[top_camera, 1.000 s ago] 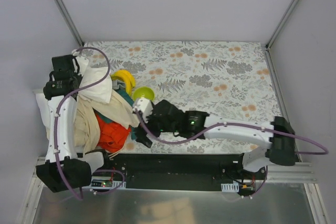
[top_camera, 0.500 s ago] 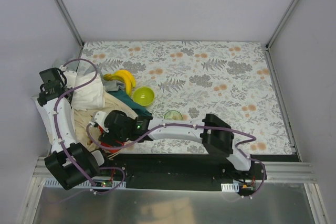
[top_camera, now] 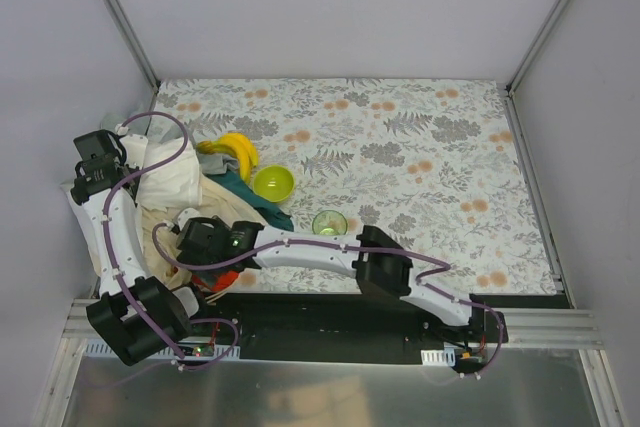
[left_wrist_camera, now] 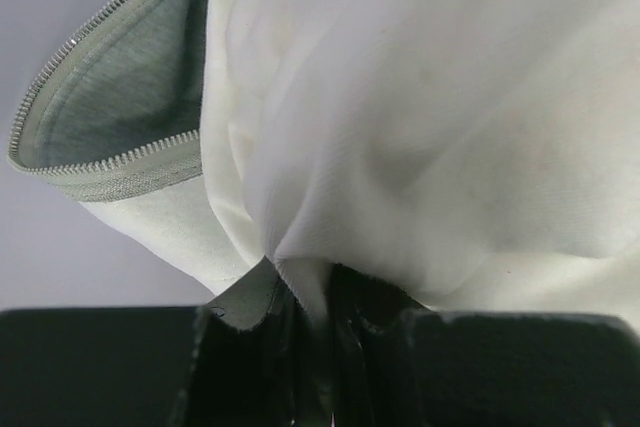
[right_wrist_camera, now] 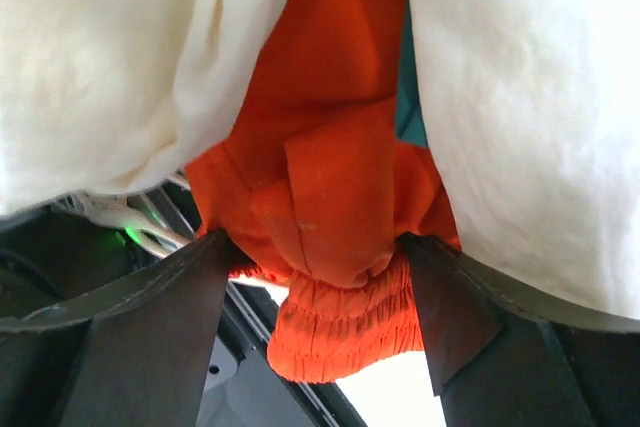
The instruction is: Pick out a specific cloth from the pile
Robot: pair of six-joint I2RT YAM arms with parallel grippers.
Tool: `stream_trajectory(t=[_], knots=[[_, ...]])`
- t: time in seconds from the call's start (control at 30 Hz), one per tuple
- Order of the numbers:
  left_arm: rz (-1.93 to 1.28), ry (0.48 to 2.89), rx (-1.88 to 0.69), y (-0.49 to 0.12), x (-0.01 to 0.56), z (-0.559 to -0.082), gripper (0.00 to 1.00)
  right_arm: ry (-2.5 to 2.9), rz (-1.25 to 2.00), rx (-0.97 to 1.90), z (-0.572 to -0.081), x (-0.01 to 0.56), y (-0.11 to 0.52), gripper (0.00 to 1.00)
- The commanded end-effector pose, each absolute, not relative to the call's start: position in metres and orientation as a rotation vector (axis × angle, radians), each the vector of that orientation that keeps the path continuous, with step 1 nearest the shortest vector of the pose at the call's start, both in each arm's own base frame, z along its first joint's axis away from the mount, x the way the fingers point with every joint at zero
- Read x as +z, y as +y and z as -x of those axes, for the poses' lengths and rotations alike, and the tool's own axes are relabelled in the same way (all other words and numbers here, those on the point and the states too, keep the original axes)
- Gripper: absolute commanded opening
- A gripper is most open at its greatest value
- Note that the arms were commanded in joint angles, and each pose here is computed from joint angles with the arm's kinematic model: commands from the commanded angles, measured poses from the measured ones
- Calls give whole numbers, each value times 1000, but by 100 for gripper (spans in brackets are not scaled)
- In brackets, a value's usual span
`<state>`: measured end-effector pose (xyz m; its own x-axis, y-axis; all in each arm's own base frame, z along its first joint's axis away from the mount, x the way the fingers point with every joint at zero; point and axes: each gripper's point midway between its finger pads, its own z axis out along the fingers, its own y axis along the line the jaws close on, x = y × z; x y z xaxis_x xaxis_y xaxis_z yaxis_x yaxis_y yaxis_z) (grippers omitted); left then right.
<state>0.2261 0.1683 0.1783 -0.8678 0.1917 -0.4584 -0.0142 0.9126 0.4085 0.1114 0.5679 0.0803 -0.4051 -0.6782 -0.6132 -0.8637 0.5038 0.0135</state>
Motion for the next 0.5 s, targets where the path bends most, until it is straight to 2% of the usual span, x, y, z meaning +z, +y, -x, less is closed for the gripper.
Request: stream_trajectory(t=[0.0,0.07,0.1,0.13,0.2,0.3,0.37,0.47], knots=[[-134,2530,529,166,190,-229,0,2326,1195,281,-116,57,557,76],[-130,2536,525,165,189,-228,0,2342,1173,277,-121,55,559,67],[-132,2539,525,165,188,-227,0,2350,1169,286,-122,55,559,55],[-136,2536,527,164,189,-225,0,2359,1155,304,-123,58,558,31],[-141,2539,524,162,188,-222,0,2365,1140,349,-123,64,557,0],[-144,2546,530,161,187,-219,0,2318,1203,485,-112,89,558,0],[-143,2550,534,162,187,-217,0,2246,1251,647,-99,132,565,0],[-143,2551,538,162,189,-216,0,2082,1307,964,-70,229,566,0]])
